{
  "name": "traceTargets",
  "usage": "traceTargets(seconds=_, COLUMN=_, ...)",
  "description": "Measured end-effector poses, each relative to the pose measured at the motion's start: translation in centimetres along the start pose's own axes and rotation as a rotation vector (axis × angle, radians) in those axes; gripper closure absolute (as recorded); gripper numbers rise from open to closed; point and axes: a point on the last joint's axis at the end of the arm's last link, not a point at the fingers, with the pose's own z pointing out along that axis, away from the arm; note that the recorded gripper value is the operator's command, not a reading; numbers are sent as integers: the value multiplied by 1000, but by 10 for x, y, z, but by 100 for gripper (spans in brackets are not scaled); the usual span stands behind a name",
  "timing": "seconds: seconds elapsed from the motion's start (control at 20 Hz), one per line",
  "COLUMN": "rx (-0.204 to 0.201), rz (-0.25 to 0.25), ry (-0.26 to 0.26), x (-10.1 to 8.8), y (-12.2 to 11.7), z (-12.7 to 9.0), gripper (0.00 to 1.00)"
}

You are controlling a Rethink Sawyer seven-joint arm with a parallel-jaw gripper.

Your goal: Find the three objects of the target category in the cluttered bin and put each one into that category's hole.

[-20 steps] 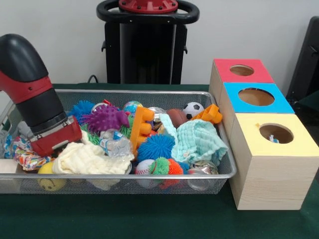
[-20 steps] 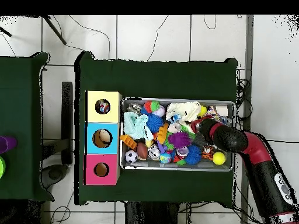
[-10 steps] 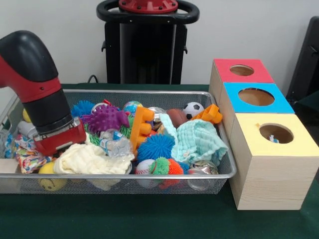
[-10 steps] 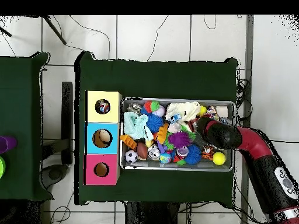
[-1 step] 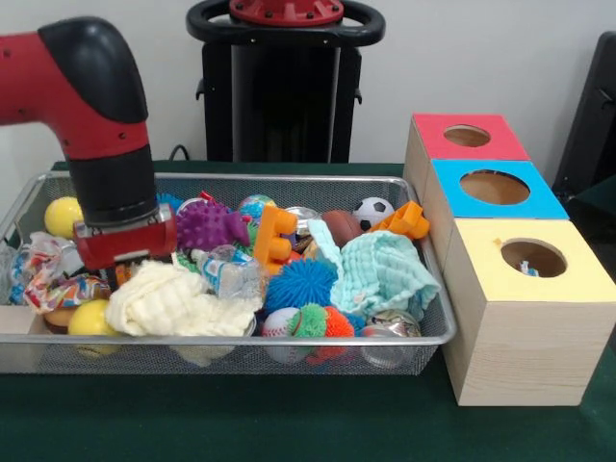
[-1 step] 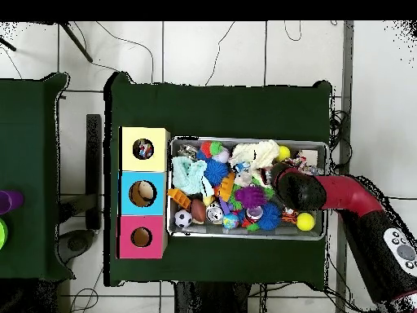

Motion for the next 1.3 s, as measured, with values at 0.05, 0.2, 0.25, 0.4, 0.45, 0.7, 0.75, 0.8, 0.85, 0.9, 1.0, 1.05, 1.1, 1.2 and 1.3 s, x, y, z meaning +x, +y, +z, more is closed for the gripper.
traceTargets(seconds=0.05, rx=9, rz=4, ry=0, x=-4, y=0, z=-10, gripper=0)
traceTargets(seconds=0.2, rx=25, rz=23, ry=-9, x=-14, y=-5, z=-36, gripper=0)
traceTargets(seconds=0.25, rx=32, rz=34, ry=-14, x=-19, y=-9, z=-45, gripper=0)
traceTargets(seconds=0.4, rx=47, rz=61, ry=-26, x=-27, y=-17, z=-61, gripper=0)
traceTargets(seconds=0.45, rx=50, rz=70, ry=-31, x=-29, y=-21, z=-65, gripper=0)
traceTargets(seconds=0.7, rx=53, rz=115, ry=-47, x=-27, y=-35, z=-70, gripper=0)
traceTargets(seconds=0.75, rx=50, rz=127, ry=-48, x=-22, y=-39, z=-68, gripper=0)
traceTargets(seconds=0.8, rx=45, rz=148, ry=-50, x=-14, y=-46, z=-64, gripper=0)
traceTargets(seconds=0.85, rx=42, rz=157, ry=-50, x=-9, y=-49, z=-62, gripper=0)
traceTargets(seconds=0.9, rx=37, rz=181, ry=-53, x=1, y=-56, z=-58, gripper=0)
traceTargets(seconds=1.0, rx=32, rz=210, ry=-60, x=13, y=-65, z=-54, gripper=0)
traceTargets(seconds=1.05, rx=31, rz=226, ry=-66, x=20, y=-70, z=-51, gripper=0)
traceTargets(seconds=1.1, rx=31, rz=235, ry=-70, x=24, y=-73, z=-50, gripper=0)
traceTargets(seconds=1.2, rx=37, rz=259, ry=-89, x=39, y=-84, z=-45, gripper=0)
traceTargets(seconds=1.3, rx=40, rz=271, ry=-102, x=45, y=-88, z=-42, gripper=0)
